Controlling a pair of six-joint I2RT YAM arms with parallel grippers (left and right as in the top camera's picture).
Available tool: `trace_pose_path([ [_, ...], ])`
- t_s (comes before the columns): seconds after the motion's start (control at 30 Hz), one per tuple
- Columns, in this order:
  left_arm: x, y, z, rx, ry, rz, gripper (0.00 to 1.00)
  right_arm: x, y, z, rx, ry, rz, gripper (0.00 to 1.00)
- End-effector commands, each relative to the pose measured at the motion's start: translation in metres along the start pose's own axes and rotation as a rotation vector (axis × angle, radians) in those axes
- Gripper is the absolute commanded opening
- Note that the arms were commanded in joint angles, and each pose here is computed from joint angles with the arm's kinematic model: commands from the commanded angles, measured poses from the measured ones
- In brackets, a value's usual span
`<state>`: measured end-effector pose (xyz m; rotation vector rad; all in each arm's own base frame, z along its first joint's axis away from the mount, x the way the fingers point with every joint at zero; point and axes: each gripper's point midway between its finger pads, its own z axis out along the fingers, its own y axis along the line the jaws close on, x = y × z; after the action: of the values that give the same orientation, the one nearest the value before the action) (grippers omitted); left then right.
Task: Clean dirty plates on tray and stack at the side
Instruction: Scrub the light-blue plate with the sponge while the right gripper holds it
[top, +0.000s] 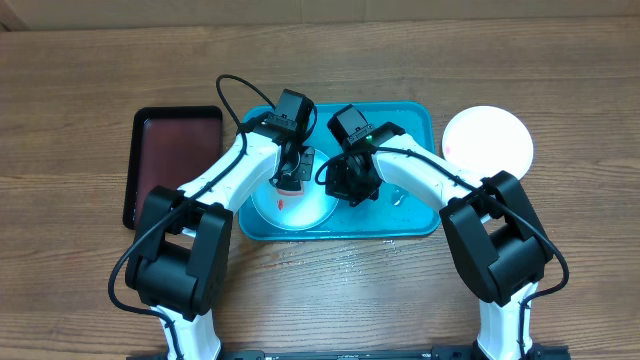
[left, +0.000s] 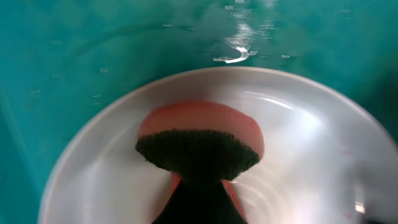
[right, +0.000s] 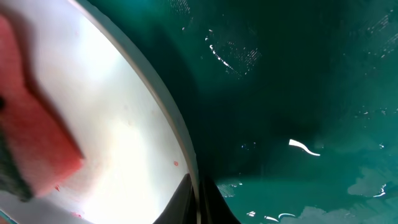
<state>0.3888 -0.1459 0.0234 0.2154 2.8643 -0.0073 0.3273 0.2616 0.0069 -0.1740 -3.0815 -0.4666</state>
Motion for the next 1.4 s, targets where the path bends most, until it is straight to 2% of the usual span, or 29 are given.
trace_pose_path([
  [0.0,0.005,0.023,-0.001,-0.132,0.005,-0.013,0.04,0.013,-0.013,0.014,0.049,0.038,-0.003,0.04],
  [0.2,0.038,0.014,-0.002,-0.07,0.15,-0.001,0.04,0.012,-0.013,0.014,0.047,0.036,-0.004,0.04],
  [0.33,0.057,-0.009,-0.006,0.076,0.238,0.039,0.04,0.012,-0.013,0.014,0.047,0.035,-0.004,0.04],
  [0.47,0.056,-0.025,-0.008,0.175,0.236,0.067,0.04,0.012,-0.013,0.014,0.047,0.035,-0.004,0.04],
  [0.73,0.023,-0.017,-0.001,0.109,0.094,0.073,0.04,0.012,-0.013,0.014,0.047,0.035,-0.004,0.04],
  [0.9,0.006,0.014,0.0,-0.084,0.017,0.003,0.04,0.012,-0.013,0.014,0.048,0.036,-0.004,0.04],
  [1.03,0.012,0.037,-0.003,-0.209,0.024,-0.073,0.04,0.012,-0.013,0.014,0.047,0.035,-0.004,0.04],
  [1.17,0.029,0.029,-0.003,-0.166,0.099,-0.067,0.04,0.012,-0.013,0.014,0.047,0.035,-0.004,0.04],
  [1.37,0.061,-0.003,-0.007,0.043,0.252,0.042,0.04,0.012,-0.013,0.014,0.047,0.034,-0.004,0.04],
])
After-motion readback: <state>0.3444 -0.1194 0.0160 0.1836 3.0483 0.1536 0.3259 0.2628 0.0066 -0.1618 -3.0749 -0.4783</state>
